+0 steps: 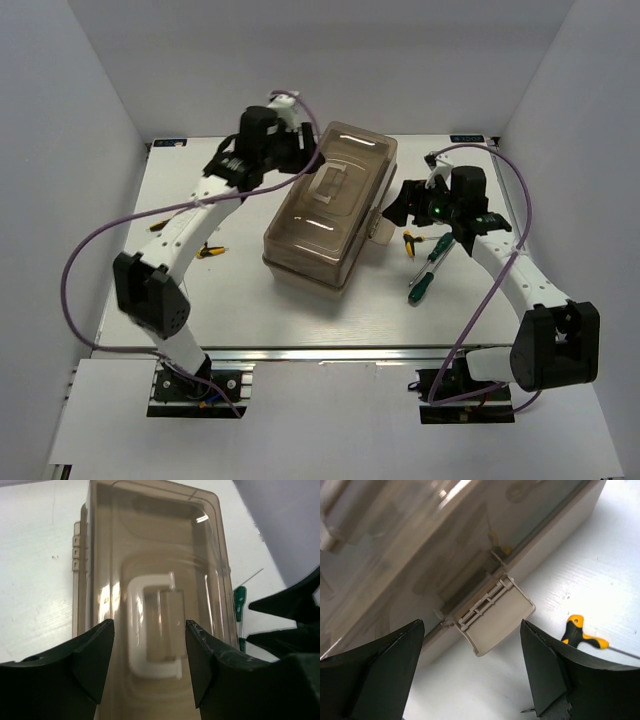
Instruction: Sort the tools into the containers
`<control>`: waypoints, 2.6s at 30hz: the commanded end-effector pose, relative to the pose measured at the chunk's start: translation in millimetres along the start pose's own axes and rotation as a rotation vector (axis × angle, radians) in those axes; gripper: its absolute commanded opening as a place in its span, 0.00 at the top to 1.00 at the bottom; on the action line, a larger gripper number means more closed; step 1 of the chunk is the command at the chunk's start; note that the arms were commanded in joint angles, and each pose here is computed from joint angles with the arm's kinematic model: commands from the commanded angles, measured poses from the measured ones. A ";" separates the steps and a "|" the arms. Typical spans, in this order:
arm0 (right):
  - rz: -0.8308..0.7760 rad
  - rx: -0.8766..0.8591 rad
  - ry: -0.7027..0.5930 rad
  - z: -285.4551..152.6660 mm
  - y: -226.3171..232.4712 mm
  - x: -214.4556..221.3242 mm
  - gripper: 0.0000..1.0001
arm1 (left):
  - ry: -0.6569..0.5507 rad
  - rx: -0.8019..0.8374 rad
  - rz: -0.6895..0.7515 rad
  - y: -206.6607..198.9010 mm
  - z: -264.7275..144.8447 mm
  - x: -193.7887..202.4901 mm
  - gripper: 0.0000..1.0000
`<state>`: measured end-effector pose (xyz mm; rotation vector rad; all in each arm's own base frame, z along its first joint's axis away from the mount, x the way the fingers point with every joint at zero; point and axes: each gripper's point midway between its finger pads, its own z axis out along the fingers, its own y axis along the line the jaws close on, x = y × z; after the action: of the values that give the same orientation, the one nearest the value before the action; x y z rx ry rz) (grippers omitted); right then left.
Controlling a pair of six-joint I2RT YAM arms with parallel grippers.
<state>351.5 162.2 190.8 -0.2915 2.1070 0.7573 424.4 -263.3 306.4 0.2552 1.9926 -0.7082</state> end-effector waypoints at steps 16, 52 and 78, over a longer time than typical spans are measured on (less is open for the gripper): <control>-0.091 -0.225 -0.235 -31.6 76.2 -115.1 0.59 | -0.072 -0.470 0.002 48.5 -37.2 -6.3 0.70; 0.125 -0.056 -0.063 66.6 139.0 -92.1 0.56 | 0.156 -0.002 -0.258 2.3 -51.6 140.6 0.80; 0.368 0.322 0.034 100.1 110.2 -55.3 0.34 | -0.165 -0.211 -0.191 31.0 -107.4 48.6 0.63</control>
<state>396.9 318.4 246.1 0.1826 2.2791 0.7497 337.4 -193.5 278.1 -0.0970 1.9766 -0.6491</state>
